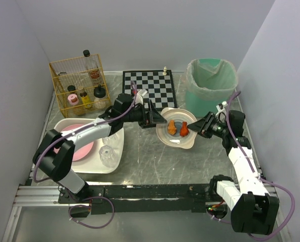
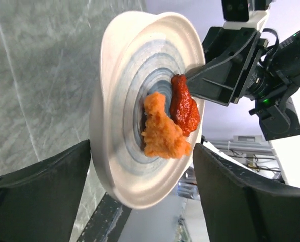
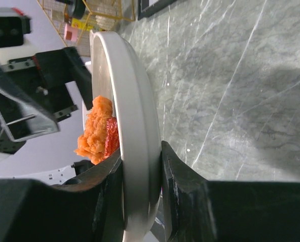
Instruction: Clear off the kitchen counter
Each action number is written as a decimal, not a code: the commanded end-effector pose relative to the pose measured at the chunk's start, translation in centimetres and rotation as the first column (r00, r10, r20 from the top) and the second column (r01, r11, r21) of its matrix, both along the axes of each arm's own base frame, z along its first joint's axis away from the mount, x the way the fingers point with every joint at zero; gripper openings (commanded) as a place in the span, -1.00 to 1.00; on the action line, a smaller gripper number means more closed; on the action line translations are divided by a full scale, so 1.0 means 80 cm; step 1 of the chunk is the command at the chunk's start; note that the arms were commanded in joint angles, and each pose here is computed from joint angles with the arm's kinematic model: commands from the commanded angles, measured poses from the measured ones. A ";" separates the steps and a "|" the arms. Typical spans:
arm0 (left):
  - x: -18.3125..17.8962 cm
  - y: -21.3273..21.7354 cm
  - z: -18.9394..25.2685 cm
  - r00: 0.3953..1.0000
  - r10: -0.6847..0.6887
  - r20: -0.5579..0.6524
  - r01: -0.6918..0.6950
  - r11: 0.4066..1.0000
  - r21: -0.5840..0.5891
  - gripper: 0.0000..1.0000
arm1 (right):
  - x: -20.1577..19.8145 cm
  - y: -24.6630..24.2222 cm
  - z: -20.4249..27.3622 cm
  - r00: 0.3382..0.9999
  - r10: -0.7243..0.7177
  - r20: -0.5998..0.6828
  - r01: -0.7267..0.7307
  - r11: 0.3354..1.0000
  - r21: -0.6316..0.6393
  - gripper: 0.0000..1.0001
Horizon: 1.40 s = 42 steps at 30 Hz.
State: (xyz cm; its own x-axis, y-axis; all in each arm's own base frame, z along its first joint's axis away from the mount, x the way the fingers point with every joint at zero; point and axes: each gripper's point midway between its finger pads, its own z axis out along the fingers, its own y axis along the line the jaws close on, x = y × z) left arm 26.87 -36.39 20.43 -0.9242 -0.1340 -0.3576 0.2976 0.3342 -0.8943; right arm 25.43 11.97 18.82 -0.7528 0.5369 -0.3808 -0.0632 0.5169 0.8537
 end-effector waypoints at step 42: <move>0.055 0.075 0.063 0.969 0.199 0.144 -0.206 0.978 0.037 0.84 | 0.165 -0.194 0.297 0.716 -0.684 0.141 0.667 0.729 0.151 -1.00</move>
